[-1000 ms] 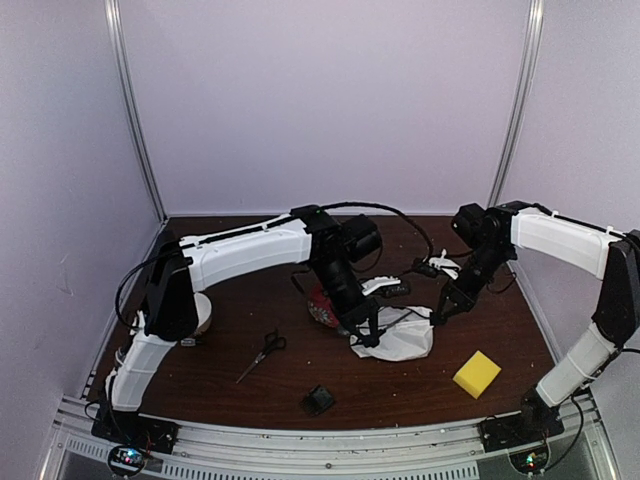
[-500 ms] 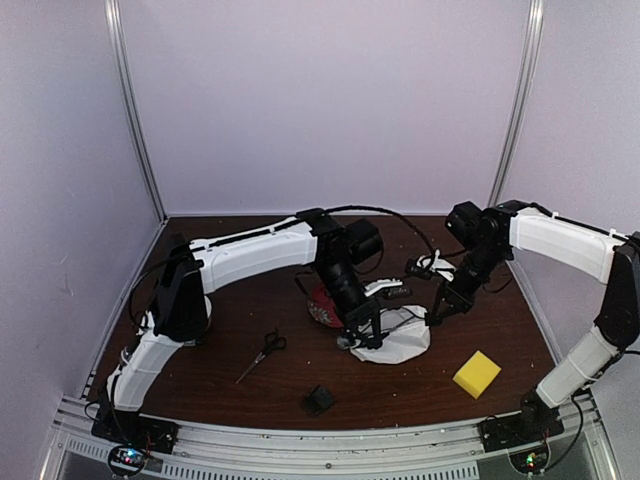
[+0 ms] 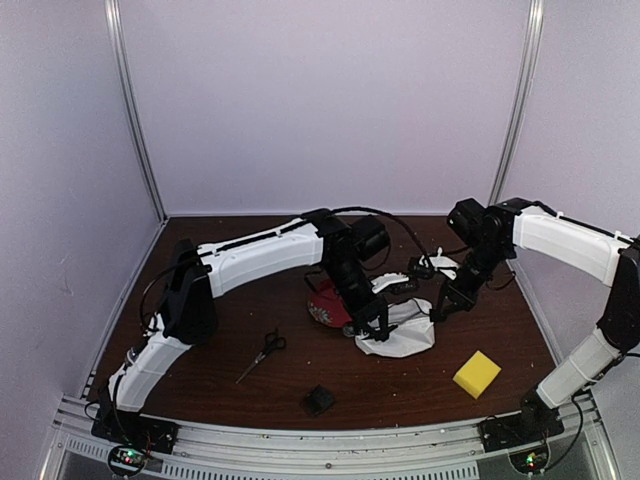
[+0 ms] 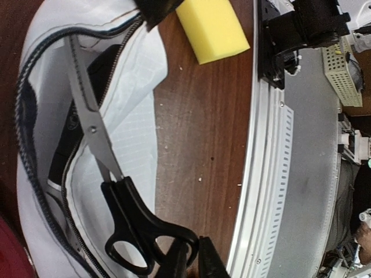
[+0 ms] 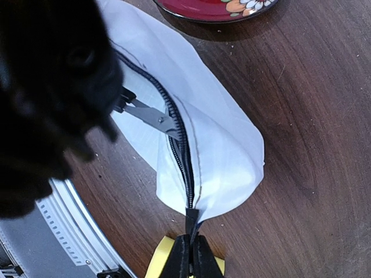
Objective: Sort the hair-cutting tools
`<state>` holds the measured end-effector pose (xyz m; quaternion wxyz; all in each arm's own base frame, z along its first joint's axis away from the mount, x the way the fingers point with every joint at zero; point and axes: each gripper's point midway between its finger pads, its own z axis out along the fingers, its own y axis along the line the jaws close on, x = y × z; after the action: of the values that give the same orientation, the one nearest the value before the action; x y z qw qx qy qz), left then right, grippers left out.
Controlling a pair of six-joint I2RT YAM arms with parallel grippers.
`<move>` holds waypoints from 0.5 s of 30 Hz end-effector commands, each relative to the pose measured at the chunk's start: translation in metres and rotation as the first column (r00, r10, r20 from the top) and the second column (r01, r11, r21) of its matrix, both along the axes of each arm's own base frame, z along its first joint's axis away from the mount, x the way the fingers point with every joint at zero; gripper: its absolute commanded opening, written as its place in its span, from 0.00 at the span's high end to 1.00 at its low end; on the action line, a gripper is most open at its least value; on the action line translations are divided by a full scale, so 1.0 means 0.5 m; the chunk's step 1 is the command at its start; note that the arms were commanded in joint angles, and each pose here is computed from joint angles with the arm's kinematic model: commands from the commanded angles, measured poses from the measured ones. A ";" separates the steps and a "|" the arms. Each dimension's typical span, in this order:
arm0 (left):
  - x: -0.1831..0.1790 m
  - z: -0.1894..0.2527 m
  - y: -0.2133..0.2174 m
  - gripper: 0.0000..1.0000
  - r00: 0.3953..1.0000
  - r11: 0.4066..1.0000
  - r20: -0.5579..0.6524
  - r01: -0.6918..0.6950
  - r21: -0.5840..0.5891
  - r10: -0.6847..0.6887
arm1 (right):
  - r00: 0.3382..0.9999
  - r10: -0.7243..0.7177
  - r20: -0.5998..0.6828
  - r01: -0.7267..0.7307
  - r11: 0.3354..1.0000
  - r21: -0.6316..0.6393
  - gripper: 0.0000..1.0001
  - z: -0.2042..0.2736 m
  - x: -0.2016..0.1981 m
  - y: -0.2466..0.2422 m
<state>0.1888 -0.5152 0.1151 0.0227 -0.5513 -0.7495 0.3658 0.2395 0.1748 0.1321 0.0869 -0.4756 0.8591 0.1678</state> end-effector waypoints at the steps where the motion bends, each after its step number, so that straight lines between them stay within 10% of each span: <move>1: 0.110 0.080 0.007 0.79 0.964 0.987 0.218 -0.140 -0.072 0.153 | 0.997 0.062 0.045 -0.064 0.997 0.034 0.98 0.035 -0.012 0.016; 15: 0.107 0.194 0.084 0.62 0.905 0.947 0.289 -0.276 -0.163 0.313 | 0.984 0.092 0.154 -0.093 0.996 0.001 0.59 0.067 -0.014 -0.008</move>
<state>0.2398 -0.4822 0.1948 -0.1477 -0.5133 -0.7851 0.3134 0.2361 0.1768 0.1459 0.1110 -0.5018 0.8427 0.1603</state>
